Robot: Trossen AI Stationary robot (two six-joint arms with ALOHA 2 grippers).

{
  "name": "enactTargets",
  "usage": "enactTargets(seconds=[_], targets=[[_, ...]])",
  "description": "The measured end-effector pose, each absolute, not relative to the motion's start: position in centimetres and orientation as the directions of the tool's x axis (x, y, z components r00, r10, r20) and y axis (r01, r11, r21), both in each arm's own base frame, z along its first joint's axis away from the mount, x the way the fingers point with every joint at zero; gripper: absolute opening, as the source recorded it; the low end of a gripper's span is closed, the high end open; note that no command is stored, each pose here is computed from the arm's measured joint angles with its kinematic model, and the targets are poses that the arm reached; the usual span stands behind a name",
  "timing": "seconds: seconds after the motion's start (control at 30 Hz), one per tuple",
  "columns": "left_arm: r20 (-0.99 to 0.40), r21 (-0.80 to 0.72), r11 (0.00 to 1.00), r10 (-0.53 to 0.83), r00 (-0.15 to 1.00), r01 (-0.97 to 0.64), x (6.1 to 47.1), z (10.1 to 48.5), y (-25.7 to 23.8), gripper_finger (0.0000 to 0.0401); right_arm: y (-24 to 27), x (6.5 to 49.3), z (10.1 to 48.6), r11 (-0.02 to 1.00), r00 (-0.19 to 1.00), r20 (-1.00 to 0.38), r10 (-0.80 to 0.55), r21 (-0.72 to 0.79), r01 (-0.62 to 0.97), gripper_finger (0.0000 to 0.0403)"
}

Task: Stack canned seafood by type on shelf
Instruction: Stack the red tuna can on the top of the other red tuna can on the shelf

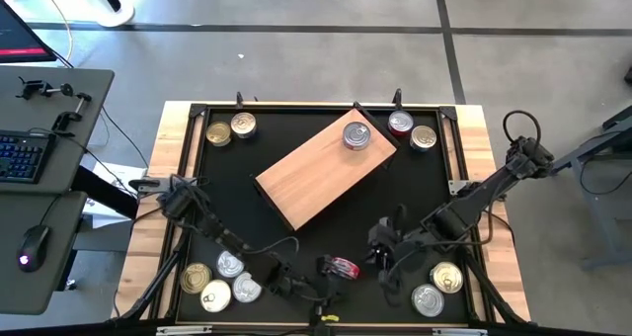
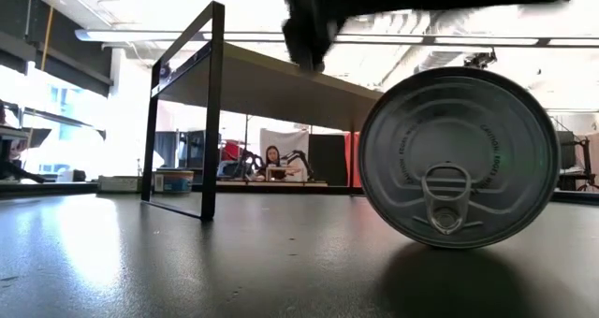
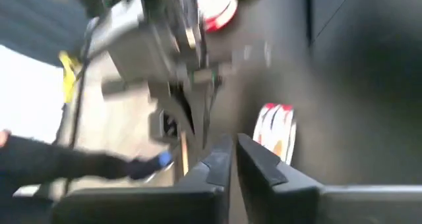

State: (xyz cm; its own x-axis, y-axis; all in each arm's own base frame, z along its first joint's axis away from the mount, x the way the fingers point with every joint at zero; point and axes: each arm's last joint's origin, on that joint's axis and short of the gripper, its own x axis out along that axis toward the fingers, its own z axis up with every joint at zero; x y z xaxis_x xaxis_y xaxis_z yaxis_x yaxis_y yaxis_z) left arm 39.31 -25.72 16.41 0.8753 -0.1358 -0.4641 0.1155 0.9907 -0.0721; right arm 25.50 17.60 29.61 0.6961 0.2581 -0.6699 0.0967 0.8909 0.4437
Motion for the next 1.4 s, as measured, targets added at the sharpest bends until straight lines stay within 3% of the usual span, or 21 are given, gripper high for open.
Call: enactTargets(seconds=[0.23,0.37,0.47,0.63,0.8,1.27,1.4], targets=[[-0.515,0.104,0.992,-0.003,0.857,0.066,35.6,23.1,-24.3,0.0,19.2,26.6,27.7,0.84,0.571,-0.691,0.442,0.543,0.007,0.0141],[-0.465,0.108,0.993,0.099,0.88,-0.055,33.3,27.6,-22.8,0.0,20.9,27.3,25.5,0.849,0.532,-0.718,0.45,0.528,-0.004,0.0207],[-0.394,0.079,0.99,0.14,0.909,-0.118,31.7,30.8,-22.0,0.0,21.8,28.0,24.0,0.875,0.555,-0.728,0.402,0.485,0.002,0.0235],[-0.281,0.071,0.98,0.2,0.939,-0.187,28.8,34.8,-21.6,0.0,21.8,29.1,21.5,0.946,0.523,-0.826,0.21,0.307,0.105,0.0243],[-0.229,0.125,0.966,0.251,0.94,-0.227,27.1,36.2,-21.6,0.0,22.1,30.3,22.4,0.975,0.529,-0.848,0.004,0.122,0.188,0.0243],[-0.247,0.154,0.975,0.195,0.949,-0.16,26.7,36.2,-22.1,0.0,22.7,32.0,21.8,0.947,0.464,-0.876,-0.131,0.028,0.319,0.0244],[-0.252,0.159,0.978,0.176,0.952,-0.139,26.6,36.2,-22.2,0.0,22.3,32.2,21.8,0.944,0.442,-0.89,-0.115,0.04,0.326,0.0244]])
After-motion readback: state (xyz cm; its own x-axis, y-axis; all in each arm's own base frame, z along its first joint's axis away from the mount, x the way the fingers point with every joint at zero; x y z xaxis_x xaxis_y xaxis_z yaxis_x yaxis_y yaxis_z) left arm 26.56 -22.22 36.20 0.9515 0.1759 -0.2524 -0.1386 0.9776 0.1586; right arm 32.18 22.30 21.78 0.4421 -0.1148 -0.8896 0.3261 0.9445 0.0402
